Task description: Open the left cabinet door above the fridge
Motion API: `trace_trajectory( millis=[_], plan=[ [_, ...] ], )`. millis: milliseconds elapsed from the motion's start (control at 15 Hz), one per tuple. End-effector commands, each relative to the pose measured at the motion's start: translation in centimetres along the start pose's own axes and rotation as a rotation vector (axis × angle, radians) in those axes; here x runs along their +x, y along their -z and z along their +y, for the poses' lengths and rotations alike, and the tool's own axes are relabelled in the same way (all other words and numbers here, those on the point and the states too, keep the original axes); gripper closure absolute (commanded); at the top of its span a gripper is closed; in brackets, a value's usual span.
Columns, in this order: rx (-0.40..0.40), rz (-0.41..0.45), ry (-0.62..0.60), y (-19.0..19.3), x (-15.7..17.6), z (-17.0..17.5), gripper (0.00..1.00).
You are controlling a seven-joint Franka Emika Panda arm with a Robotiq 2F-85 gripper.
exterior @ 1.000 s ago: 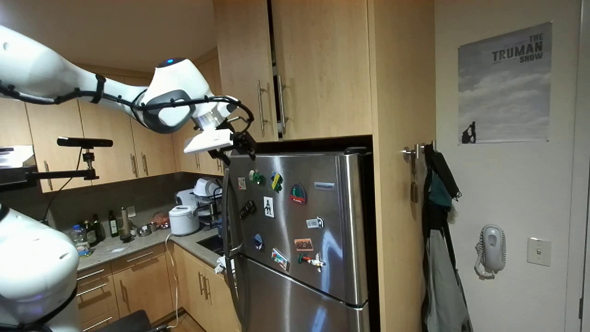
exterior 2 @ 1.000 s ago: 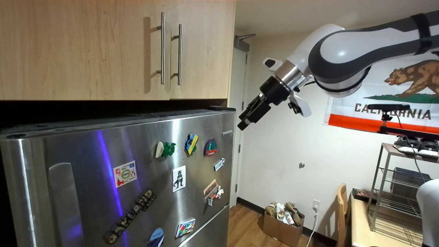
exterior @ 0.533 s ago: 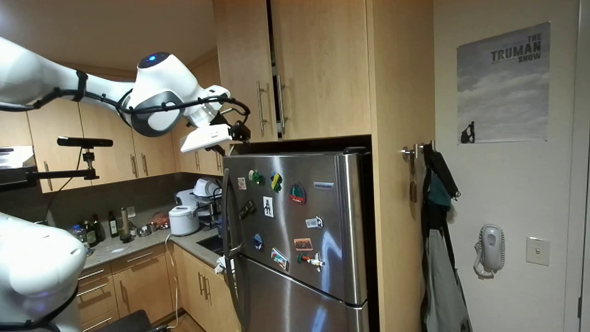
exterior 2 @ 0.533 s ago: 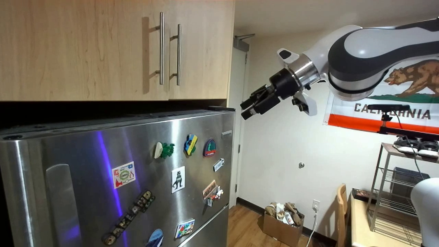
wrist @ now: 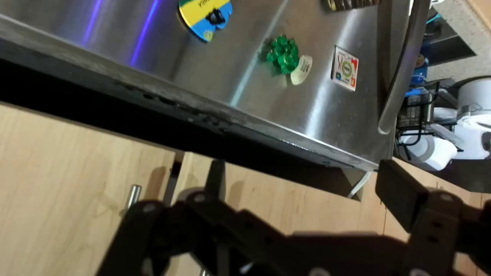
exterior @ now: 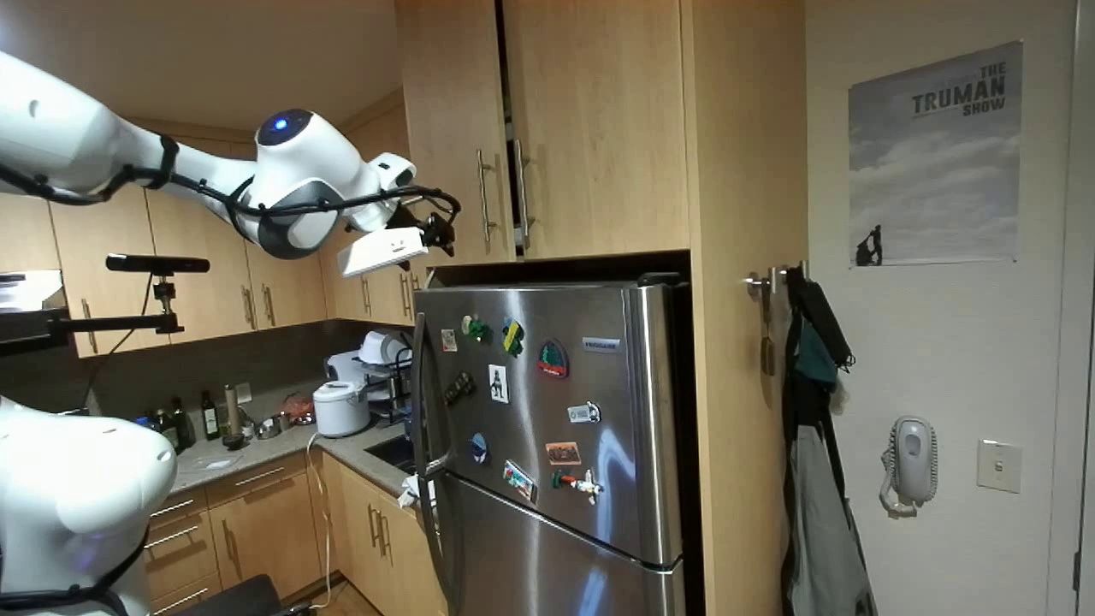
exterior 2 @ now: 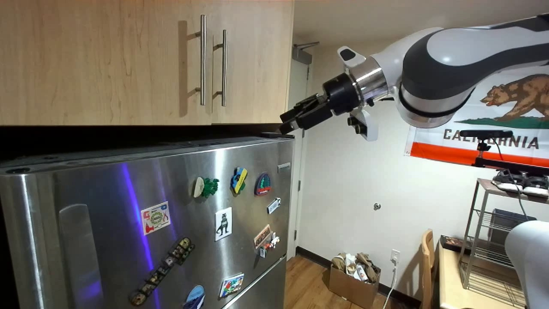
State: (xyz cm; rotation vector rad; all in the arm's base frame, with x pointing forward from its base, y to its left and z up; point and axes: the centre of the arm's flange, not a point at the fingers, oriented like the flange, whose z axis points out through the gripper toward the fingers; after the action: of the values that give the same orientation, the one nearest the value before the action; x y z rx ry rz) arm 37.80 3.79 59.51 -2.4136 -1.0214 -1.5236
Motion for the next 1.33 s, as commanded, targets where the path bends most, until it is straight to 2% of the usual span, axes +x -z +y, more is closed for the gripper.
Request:
trace_trajectory(
  millis=[0,333,667,800,867,1133,1267],
  plan=[
    [-0.020,0.092,-0.012,-2.8,3.6,0.6,0.00],
    [-0.059,0.175,-0.061,-5.1,8.7,2.0,0.00],
    [-0.096,0.224,-0.074,-7.0,13.4,2.5,0.00],
    [-0.083,0.209,-0.045,-7.4,13.8,2.7,0.00],
    [-0.075,0.203,-0.047,-6.0,12.4,1.8,0.00],
    [-0.080,0.196,-0.038,-7.0,12.9,1.8,0.00],
    [-0.073,0.195,-0.060,-7.3,12.2,2.6,0.00]
  ],
)
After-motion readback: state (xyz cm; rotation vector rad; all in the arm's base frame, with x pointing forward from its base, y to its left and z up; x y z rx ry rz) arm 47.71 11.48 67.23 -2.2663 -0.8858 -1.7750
